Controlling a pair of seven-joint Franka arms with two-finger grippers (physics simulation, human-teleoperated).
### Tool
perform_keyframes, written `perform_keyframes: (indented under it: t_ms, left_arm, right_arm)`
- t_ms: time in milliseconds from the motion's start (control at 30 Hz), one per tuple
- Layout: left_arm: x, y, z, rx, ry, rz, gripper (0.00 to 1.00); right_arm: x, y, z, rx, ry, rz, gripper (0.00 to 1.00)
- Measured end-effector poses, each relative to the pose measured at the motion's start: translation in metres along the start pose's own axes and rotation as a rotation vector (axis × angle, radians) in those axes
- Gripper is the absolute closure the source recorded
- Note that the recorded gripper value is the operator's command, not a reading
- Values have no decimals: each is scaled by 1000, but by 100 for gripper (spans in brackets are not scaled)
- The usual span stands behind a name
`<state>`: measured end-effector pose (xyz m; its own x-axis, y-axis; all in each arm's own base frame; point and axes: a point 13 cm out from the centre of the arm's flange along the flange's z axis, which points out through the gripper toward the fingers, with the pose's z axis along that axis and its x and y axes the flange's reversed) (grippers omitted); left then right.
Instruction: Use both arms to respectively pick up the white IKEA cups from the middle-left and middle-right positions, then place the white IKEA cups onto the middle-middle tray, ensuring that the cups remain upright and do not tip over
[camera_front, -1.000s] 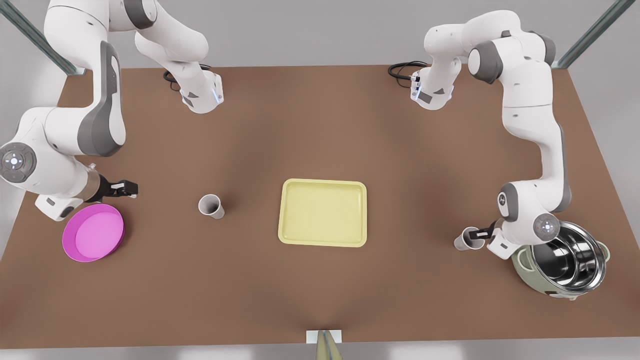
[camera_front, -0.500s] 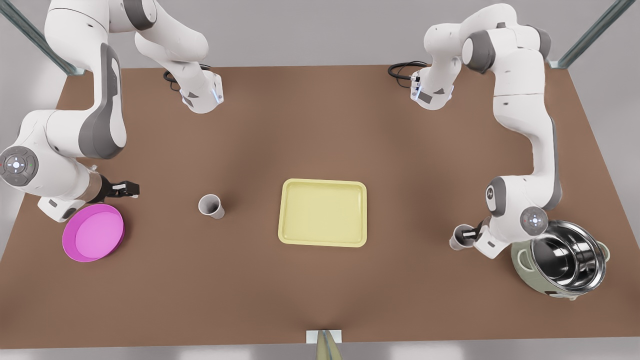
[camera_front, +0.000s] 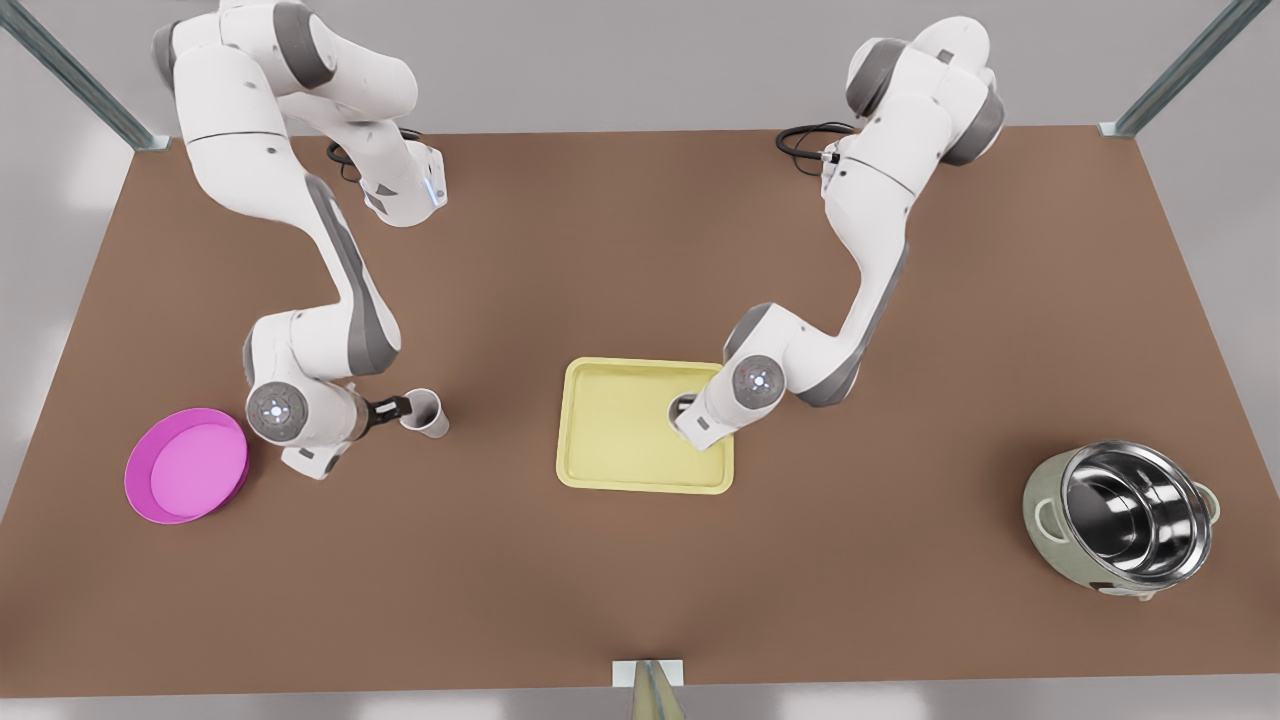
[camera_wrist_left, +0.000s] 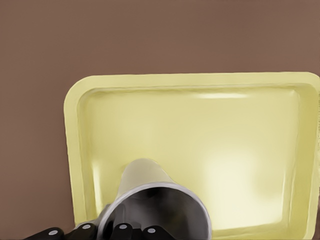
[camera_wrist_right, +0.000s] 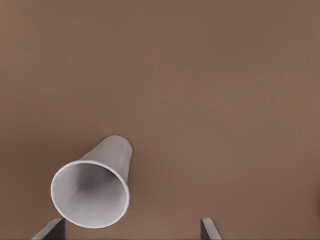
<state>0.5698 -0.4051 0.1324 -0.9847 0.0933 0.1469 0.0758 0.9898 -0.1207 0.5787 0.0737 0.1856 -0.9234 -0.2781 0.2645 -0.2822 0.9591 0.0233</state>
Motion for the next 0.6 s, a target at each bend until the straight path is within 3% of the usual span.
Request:
perform_keyframes:
  t_ms: [33, 67, 167, 333, 500, 600]
  left_arm:
    - [-2, -3, 4, 8, -7, -24, 79]
    - [-3, -6, 6, 15, -15, -47, 72]
    - [-8, -13, 10, 46, -27, -110, 0]
    - [-16, -14, 7, 85, -43, -181, 0]
    - [-14, 0, -12, 51, -44, -240, 0]
    - [-28, 27, -83, 31, -85, -293, 0]
  right_arm:
    - [6, -3, 16, 0, -14, 10, 0]
    - [9, -5, 28, 0, -34, 17, 0]
    - [15, -6, 56, 4, -97, 29, 0]
    - [-7, 6, 58, 3, -215, 27, 0]
    - [-5, 20, 72, -6, -238, 23, 0]
    - [-1, 21, 81, -11, -235, 29, 0]
